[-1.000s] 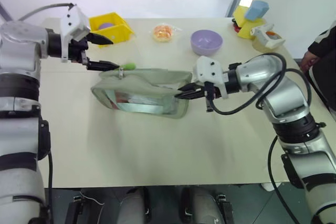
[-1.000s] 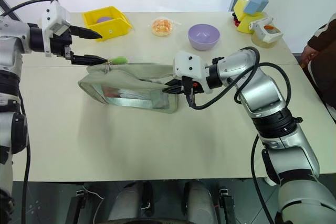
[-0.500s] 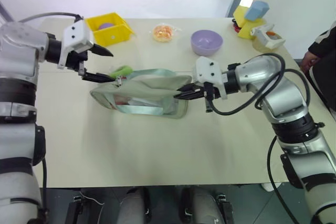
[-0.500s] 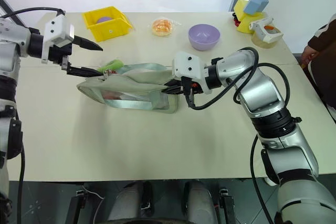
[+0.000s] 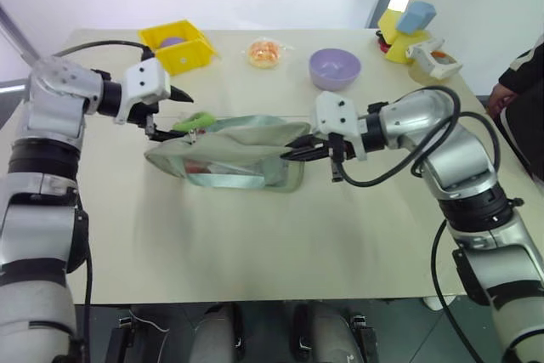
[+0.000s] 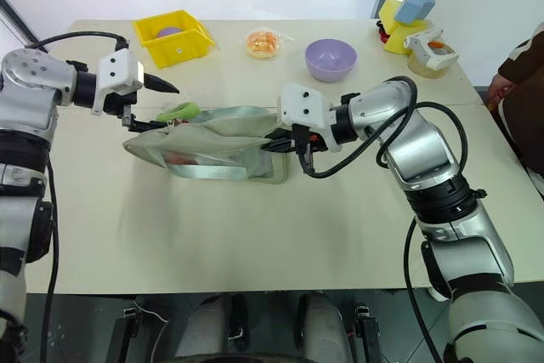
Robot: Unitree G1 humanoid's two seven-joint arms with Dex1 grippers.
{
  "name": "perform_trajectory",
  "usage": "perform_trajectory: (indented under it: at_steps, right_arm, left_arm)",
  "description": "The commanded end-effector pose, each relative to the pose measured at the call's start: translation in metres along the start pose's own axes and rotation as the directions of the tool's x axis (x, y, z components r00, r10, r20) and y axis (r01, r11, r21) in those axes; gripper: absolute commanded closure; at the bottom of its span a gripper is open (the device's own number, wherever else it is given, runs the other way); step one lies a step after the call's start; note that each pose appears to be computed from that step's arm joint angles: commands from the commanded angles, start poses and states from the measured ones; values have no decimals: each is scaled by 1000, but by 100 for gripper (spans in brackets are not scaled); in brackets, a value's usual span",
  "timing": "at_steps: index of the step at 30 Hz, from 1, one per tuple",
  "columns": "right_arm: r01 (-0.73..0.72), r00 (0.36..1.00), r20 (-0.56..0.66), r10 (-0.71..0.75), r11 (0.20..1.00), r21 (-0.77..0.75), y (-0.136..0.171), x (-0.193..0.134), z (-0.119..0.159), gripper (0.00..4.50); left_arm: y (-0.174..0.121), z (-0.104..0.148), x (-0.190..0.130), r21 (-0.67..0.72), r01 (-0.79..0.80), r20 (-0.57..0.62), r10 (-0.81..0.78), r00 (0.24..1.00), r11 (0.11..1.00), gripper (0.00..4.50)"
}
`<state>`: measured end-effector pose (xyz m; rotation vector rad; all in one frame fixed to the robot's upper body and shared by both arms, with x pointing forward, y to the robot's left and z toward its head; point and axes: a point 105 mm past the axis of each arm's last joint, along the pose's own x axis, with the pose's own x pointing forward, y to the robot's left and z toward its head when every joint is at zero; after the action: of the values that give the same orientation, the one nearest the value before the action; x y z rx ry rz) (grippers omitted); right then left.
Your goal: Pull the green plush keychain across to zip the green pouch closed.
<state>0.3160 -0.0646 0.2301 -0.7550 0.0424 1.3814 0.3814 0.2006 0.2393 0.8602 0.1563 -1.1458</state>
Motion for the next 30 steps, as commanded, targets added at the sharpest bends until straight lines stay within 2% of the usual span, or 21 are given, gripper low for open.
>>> perform_trajectory:
  at_steps: [1,5,15,21,27,30]
  right_arm:
    - [-5,1000,7,5,1000,-28,-1,4,6,450]
    - [-1,1000,7,1,1000,-29,-3,4,6,450]
    - [124,992,29,-124,992,-11,-29,4,10,450]
    - [153,987,40,-153,988,11,-38,6,12,450]
    - [163,987,5,-163,987,-4,-43,6,4,450]
    - [170,985,-4,-170,985,-2,-46,6,1,450]
  left_arm:
    - [4,12,-7,13,-19,45,18,999,1000,234]
    - [5,13,-11,6,-15,45,15,999,1000,439]
    - [54,55,-45,80,-315,137,303,943,946,446]
    - [36,62,-40,256,-250,91,234,968,934,446]
    - [11,74,-33,322,-152,88,130,988,934,446]
    - [5,86,-30,342,-152,118,117,986,927,446]
